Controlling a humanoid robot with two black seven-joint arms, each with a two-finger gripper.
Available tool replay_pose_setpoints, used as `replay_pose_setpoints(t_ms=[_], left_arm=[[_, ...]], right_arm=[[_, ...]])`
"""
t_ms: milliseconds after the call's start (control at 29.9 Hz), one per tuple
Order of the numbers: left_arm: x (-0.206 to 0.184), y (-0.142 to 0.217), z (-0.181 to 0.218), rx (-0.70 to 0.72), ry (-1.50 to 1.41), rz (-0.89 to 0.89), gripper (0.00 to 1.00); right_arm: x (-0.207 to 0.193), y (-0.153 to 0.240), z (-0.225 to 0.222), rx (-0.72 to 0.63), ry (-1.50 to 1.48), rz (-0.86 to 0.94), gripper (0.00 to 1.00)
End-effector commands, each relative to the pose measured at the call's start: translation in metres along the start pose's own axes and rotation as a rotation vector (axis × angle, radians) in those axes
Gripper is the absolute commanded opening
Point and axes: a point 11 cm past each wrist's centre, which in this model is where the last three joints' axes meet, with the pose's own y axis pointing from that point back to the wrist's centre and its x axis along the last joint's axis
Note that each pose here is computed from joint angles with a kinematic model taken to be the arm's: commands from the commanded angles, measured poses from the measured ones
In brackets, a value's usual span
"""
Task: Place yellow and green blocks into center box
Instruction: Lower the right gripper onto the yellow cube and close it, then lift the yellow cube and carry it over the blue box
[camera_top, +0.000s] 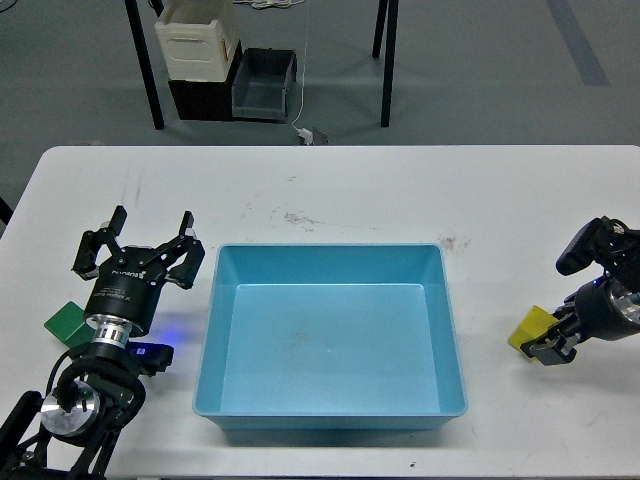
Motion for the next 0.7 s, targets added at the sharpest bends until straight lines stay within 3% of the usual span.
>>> replay_pose_setpoints(t_ms=[0,201,301,468,669], left_arm=[[-0.001,0.0,0.0,0.001,-0.002,-0.001,1.0],[-0.001,0.0,0.002,-0.002,-0.004,-0.002,1.0],[-0.001,-0.001,0.001,0.0,-0.005,-0.003,1.0],[-0.001,-0.001,0.001,0.0,-0.002,-0.003,1.0],[-0.005,-0.004,0.005,-0.004,-0.01,-0.015,1.0]], right_arm=[[0.046,0.042,0.011,-0.021,-0.015,0.178,0.06],[0.131,0.113,-0.025,-0.015,0.165,0.358,0.04],[0.155,0.124,-0.058,0.033,0.26,0.373,0.04],[0.181,0.098,-0.107,0.074,0.445,0.236,0.04],[0.184,0.036,-0.154,0.155,0.575,0.084,0.04]])
